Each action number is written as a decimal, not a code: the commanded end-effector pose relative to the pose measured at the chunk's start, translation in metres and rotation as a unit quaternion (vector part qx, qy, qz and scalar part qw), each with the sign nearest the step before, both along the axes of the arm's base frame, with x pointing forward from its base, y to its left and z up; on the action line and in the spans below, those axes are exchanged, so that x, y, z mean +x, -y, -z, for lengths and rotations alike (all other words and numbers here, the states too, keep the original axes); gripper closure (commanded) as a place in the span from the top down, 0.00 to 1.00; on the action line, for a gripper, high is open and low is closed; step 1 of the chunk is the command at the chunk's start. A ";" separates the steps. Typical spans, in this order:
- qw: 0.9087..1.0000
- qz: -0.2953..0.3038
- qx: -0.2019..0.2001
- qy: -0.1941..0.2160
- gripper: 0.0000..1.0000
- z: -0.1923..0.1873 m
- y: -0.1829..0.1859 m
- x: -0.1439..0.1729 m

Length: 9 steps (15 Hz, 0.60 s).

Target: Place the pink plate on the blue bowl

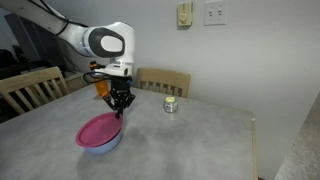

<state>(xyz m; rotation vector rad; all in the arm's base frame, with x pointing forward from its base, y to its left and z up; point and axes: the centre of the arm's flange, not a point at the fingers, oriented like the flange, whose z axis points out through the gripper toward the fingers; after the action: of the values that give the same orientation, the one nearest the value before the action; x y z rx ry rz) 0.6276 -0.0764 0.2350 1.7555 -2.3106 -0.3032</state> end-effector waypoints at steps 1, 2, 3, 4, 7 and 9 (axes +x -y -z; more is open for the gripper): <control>1.000 -0.007 0.014 0.007 0.04 0.013 0.000 0.007; 1.000 -0.008 0.016 0.007 0.36 0.015 -0.001 0.007; 1.000 -0.008 0.018 0.008 0.36 0.018 -0.001 0.007; 1.000 -0.008 0.020 0.009 0.43 0.021 -0.003 0.007; 1.000 -0.008 0.020 0.015 0.65 0.023 -0.009 0.006; 0.999 -0.013 0.012 0.028 0.79 0.012 -0.021 0.002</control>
<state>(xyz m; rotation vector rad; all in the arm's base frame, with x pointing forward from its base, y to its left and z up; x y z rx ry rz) 0.6320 -0.0662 0.2125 1.7834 -2.3087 -0.3088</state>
